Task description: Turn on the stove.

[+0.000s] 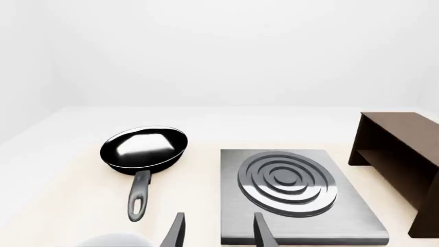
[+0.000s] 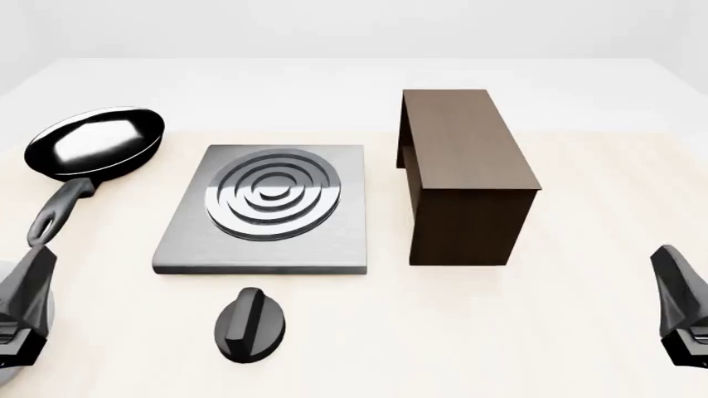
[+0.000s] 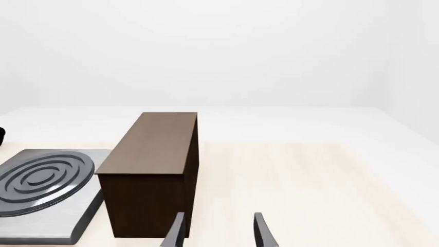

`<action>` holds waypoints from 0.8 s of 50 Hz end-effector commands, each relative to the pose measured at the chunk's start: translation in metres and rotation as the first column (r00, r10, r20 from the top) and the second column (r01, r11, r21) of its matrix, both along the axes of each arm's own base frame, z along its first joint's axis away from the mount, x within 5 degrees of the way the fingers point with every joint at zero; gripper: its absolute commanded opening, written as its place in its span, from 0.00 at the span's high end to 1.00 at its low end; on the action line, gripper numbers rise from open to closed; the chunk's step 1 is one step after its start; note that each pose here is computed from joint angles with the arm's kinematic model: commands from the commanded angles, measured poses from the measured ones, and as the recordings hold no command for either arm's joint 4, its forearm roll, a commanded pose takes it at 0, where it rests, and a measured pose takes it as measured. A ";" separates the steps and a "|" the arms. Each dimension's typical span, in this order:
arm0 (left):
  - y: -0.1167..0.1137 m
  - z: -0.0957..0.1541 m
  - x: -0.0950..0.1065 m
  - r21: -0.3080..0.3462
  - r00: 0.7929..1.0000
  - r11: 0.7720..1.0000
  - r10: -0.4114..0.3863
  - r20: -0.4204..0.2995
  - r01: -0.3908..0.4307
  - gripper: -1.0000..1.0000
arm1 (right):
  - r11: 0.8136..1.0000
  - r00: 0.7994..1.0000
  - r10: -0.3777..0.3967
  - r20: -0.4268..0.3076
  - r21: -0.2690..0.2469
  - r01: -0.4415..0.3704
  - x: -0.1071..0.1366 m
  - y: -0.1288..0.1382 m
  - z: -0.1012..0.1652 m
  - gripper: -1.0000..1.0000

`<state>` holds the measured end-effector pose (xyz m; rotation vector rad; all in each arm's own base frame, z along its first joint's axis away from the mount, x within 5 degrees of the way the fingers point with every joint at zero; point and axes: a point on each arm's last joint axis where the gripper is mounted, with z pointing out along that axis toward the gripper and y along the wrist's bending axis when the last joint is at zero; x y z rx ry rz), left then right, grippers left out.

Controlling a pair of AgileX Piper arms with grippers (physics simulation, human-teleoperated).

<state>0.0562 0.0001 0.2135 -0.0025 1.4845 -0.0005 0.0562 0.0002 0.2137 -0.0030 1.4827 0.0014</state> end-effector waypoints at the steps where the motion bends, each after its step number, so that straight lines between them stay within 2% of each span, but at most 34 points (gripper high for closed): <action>1: 0.000 0.003 -0.001 -0.013 1.000 1.000 0.002 0.015 -0.002 0.00 | 1.000 1.000 0.006 0.011 -0.011 -0.006 0.000 0.000 0.002 0.00; 6: 0.000 0.008 -0.001 -0.006 1.000 1.000 -0.002 0.022 0.002 0.00 | 1.000 1.000 0.006 0.007 -0.007 -0.006 0.000 0.000 0.001 0.00; 11: 0.001 0.028 -0.006 0.007 0.999 1.000 0.018 0.039 -0.018 0.00 | 1.000 1.000 0.006 0.006 -0.006 -0.006 0.000 0.000 0.001 0.00; 13: 0.001 0.040 -0.010 -0.049 1.000 0.999 0.015 0.021 -0.014 0.00 | 1.000 1.000 0.006 0.006 -0.006 -0.006 0.000 0.000 0.001 0.00; 16: 0.001 0.053 -0.015 -0.019 0.999 0.999 0.034 0.025 -0.034 0.00 | 1.000 1.000 0.006 0.007 -0.007 -0.006 0.000 0.000 0.001 0.00; 21: 0.002 0.071 -0.017 -0.031 0.999 0.998 0.049 -0.009 -0.049 0.00 | 1.000 1.000 0.006 0.007 -0.007 -0.006 0.000 0.000 0.001 0.00; 30: 0.000 0.097 -0.020 -0.009 0.999 1.000 0.008 -0.040 -0.009 0.00 | 1.000 1.000 0.006 0.007 -0.007 -0.006 0.000 0.000 0.001 0.00; 31: 0.000 0.097 -0.010 0.006 0.996 1.000 0.006 -0.086 -0.006 0.00 | 1.000 1.000 0.006 0.007 -0.007 -0.006 0.000 0.000 0.001 0.00; 32: 0.000 0.094 0.004 -0.004 0.990 1.000 0.005 -0.141 -0.006 0.00 | 1.000 1.000 0.006 0.006 -0.007 -0.006 0.000 0.000 0.001 0.00; 33: 0.000 0.094 0.011 -0.033 0.986 0.999 -0.008 -0.165 0.003 0.00 | 1.000 1.000 0.006 0.007 -0.008 -0.006 0.000 0.000 0.001 0.00; 35: -0.001 0.100 0.011 -0.060 0.986 0.998 -0.025 -0.168 0.015 0.00 | 1.000 1.000 0.006 0.007 -0.007 -0.006 0.000 0.000 0.001 0.00; 38: -0.001 0.102 0.016 -0.023 0.982 1.000 -0.019 -0.188 0.015 0.00 | 1.000 1.000 0.006 0.007 -0.007 -0.006 0.000 0.000 0.001 0.00; 40: -0.002 0.097 0.025 -0.029 0.974 0.999 -0.028 -0.226 0.022 0.00 | 1.000 1.000 0.006 0.007 -0.008 -0.006 0.000 0.000 0.001 0.00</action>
